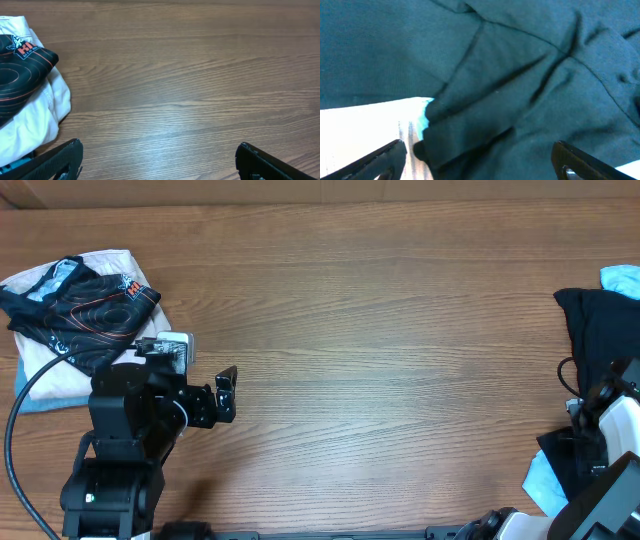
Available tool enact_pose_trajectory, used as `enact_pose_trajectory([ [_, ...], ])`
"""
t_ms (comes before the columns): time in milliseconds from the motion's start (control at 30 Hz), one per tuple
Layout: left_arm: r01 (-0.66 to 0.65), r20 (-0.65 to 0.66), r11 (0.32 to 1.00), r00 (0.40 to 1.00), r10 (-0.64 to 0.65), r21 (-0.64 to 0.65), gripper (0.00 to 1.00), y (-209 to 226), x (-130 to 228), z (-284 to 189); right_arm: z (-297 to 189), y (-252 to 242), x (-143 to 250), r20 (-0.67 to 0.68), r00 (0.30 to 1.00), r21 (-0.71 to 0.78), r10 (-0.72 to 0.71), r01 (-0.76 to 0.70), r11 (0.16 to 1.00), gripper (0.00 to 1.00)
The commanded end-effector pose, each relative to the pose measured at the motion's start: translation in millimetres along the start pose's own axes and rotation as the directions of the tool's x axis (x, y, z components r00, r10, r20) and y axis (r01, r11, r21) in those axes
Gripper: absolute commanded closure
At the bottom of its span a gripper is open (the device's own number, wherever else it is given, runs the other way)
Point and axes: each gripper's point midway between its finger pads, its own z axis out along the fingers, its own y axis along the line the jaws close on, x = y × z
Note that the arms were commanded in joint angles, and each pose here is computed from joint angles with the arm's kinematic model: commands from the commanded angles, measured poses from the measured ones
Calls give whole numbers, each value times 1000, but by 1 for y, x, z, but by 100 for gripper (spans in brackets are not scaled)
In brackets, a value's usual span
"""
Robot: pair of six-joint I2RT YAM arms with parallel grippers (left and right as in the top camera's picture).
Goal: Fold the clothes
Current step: 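Move the right gripper right toward the black T-shirt at table edge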
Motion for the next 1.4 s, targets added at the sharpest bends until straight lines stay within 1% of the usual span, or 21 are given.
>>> enact_pose_trajectory([
  [0,-4,28,1000,1000,3,19,0,-6,-10,-5,1,6,0,-6,1000,-25,15,-15,1000,5],
  [367,-4,28,1000,1000,3,19,0,-6,-11,-5,0,17,-6,12,999,-75,34,-33,997,10],
  [600,-4,30,1000,1000,4,20,0,-6,-11,-5,4,23,-5,11,999,-100,40,-39,994,10],
  [933,-4,31,1000,1000,4,20,0,-6,-11,-5,25,19,10,-38,999,-50,14,-16,999,11],
  [1000,-4,31,1000,1000,4,20,0,-6,-11,-5,25,19,10,-39,999,-48,13,-15,999,15],
  [1067,-4,31,1000,1000,4,20,0,-6,-11,-5,25,19,10,-39,999,-48,13,-15,999,24],
  [1167,-4,31,1000,1000,4,20,0,-6,-11,-5,25,18,11,-41,999,-46,12,-14,999,45],
  [1200,-4,31,1000,1000,4,20,0,-6,-11,-5,25,18,11,-41,999,-45,12,-13,999,49],
  [1233,-4,31,1000,1000,4,20,0,-6,-11,-5,25,18,11,-43,999,-43,10,-12,999,62],
  [1367,-4,31,1000,1000,4,20,0,-6,-11,-5,24,18,11,-46,999,-42,8,-10,999,77],
])
